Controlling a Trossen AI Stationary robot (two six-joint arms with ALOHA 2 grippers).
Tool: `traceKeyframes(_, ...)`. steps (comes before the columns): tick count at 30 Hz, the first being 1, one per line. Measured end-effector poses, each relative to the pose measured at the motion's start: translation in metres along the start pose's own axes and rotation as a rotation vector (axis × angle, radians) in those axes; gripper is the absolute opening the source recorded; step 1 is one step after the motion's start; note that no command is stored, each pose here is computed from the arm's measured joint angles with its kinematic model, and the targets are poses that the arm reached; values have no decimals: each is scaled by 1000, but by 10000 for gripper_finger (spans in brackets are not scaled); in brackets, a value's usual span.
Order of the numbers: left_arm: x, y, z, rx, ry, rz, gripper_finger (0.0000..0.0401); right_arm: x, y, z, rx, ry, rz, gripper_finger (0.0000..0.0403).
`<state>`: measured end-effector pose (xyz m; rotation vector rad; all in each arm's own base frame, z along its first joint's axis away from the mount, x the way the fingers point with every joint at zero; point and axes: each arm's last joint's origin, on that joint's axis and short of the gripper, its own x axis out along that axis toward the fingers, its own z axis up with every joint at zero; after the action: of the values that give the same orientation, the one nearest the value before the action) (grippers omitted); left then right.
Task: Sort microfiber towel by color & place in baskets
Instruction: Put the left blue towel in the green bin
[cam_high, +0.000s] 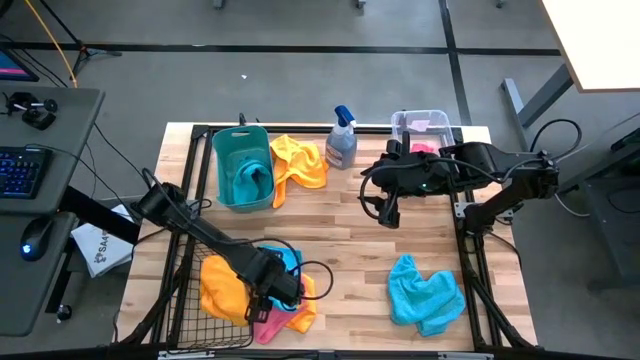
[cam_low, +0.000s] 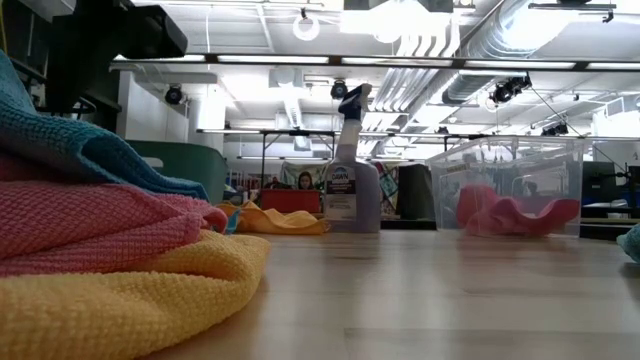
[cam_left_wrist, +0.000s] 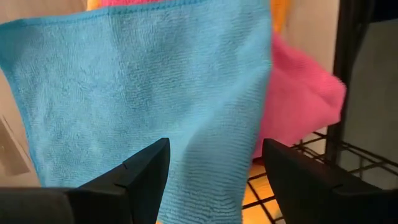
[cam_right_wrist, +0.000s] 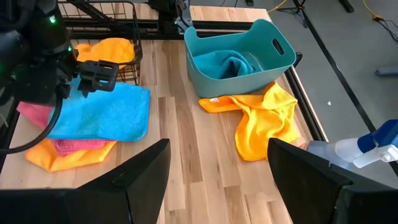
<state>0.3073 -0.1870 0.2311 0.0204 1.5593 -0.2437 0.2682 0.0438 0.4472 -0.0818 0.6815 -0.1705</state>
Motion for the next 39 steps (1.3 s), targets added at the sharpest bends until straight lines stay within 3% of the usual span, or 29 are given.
traceKeyframes(7,2,0,0,98,15,-6,228,0,0,0,0,0,1,265)
traceKeyframes(10,5,2,-1,109,23,9,175,0,0,0,0,0,1,265)
traceKeyframes(15,12,9,-5,95,60,27,28,0,0,0,17,2,3,265)
traceKeyframes(20,3,21,-1,94,79,37,6,0,0,-1,16,7,2,265)
traceKeyframes(24,-41,41,10,106,-54,90,3,-3,0,3,0,-38,-37,265)
traceKeyframes(30,-137,82,13,24,-378,310,1,-35,2,12,-3,-246,-168,265)
traceKeyframes(34,-189,110,-4,-25,-518,538,1,-57,-3,12,56,-325,-230,265)
traceKeyframes(39,-228,149,-44,-159,-535,751,1,-71,-7,6,138,-346,-262,265)
